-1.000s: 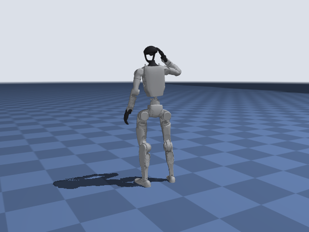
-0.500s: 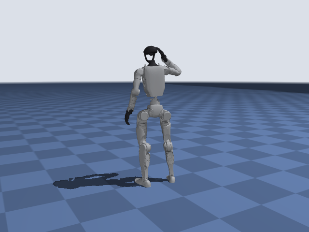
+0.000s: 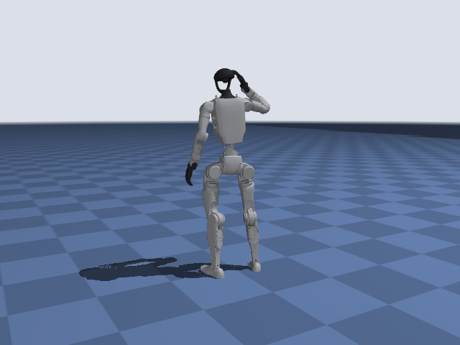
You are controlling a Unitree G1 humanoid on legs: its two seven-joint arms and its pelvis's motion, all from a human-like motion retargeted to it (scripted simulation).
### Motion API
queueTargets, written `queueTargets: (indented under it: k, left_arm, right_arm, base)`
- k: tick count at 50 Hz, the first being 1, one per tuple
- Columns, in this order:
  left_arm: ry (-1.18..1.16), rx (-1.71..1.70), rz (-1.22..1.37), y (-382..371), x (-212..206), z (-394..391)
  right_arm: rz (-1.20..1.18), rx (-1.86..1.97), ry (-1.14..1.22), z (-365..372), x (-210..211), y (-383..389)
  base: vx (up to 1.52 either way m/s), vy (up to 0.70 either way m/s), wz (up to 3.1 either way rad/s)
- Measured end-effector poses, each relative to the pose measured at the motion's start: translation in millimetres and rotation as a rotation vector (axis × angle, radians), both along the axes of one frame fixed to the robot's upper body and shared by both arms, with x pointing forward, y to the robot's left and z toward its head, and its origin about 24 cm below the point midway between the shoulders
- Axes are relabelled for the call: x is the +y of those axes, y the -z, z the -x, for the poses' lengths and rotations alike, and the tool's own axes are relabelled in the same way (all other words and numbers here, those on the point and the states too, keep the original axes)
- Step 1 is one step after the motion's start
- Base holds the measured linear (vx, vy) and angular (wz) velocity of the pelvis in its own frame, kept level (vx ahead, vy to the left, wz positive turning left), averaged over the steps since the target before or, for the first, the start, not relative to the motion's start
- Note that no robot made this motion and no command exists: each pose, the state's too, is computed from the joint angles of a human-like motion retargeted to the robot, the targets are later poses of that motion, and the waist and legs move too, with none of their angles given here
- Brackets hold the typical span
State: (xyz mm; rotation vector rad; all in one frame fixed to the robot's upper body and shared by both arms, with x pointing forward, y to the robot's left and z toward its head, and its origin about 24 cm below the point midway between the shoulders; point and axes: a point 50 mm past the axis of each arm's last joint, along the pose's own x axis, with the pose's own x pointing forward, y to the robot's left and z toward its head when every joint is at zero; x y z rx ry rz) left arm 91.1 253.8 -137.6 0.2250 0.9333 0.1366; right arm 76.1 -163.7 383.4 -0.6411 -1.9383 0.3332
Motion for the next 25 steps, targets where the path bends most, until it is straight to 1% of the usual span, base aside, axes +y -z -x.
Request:
queueTargets:
  k: [25]
  left_arm:
    - [0.003,0.005,-0.001,0.4,0.1,1.6]
  right_arm:
    - [-0.019,-0.001,-0.003,0.8,-3.0,1.0]
  base:
    - [0.0,0.0,0.0]
